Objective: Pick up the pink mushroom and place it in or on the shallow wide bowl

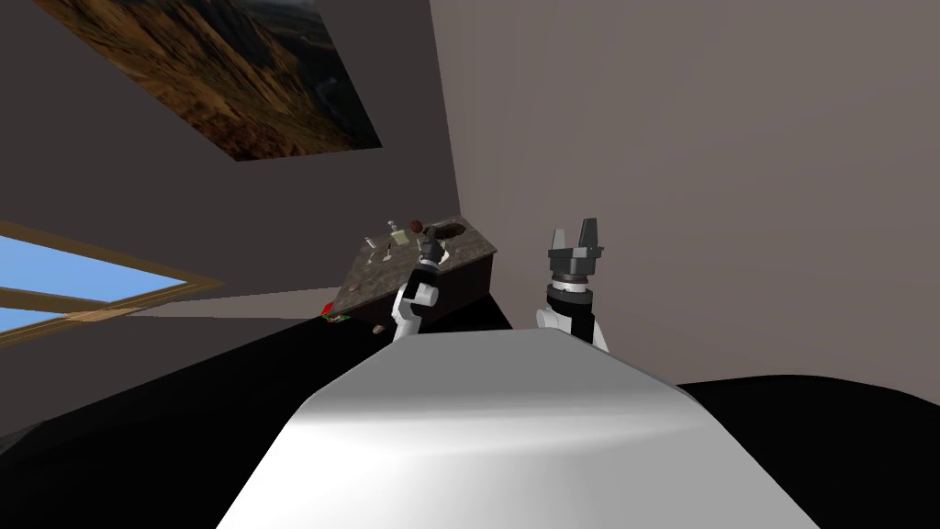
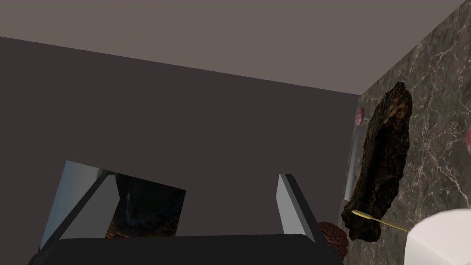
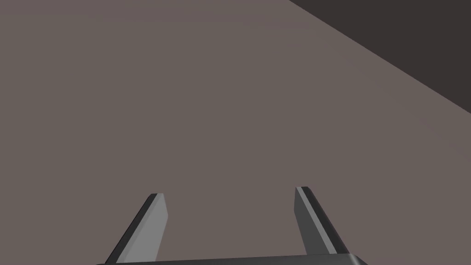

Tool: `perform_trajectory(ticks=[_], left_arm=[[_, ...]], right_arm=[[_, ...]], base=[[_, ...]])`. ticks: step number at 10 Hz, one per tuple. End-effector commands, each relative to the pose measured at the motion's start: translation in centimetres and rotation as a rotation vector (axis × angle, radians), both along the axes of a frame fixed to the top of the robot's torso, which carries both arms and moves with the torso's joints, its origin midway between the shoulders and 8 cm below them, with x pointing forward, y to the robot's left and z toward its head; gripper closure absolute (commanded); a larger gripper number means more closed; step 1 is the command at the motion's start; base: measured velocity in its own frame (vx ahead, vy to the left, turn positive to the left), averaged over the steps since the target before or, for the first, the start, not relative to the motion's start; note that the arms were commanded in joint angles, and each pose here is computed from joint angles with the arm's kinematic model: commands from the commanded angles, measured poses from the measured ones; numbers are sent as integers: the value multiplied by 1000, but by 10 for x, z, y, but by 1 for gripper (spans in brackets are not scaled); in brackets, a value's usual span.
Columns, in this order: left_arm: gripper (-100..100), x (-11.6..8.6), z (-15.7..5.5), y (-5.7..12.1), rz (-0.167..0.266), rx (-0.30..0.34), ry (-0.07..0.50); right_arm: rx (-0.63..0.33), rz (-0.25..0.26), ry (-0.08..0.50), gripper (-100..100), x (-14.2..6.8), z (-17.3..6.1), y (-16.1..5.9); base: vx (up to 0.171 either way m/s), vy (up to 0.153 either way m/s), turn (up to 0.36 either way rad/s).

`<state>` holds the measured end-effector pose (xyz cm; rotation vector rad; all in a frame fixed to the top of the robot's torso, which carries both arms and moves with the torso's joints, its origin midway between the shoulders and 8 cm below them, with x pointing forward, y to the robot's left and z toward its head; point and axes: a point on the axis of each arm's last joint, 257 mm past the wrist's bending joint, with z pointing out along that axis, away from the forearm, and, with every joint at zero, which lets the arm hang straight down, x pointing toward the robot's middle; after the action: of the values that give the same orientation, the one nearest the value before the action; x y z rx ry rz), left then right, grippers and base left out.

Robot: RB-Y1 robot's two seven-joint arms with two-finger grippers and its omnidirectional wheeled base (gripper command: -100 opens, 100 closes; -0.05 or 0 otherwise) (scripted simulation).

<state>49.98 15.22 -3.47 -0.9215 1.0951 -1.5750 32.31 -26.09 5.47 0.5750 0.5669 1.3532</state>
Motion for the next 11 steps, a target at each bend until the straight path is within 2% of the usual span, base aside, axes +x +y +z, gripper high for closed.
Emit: perform_trajectory(ticks=[1, 7, 9, 10, 11], left_arm=[[-100, 16, -14, -9, -12, 16, 53], [-100, 59, -46, -34, -31, 75, 211], [-100, 61, -52, -34, -26, 83, 238], [-100, 72, -62, -40, -26, 101, 280], [-100, 74, -64, -39, -23, 106, 296]], right_arm=[[0, 0, 0, 0, 0, 0, 0], [0, 0, 0, 0, 0, 0, 0], [0, 0, 0, 0, 0, 0, 0], [0, 0, 0, 0, 0, 0, 0], [0, 0, 0, 0, 0, 0, 0]], base=[[-63, 16, -95], [-50, 12, -72], [-23, 1, -30], [-19, -7, -71], [-22, -1, -44]])
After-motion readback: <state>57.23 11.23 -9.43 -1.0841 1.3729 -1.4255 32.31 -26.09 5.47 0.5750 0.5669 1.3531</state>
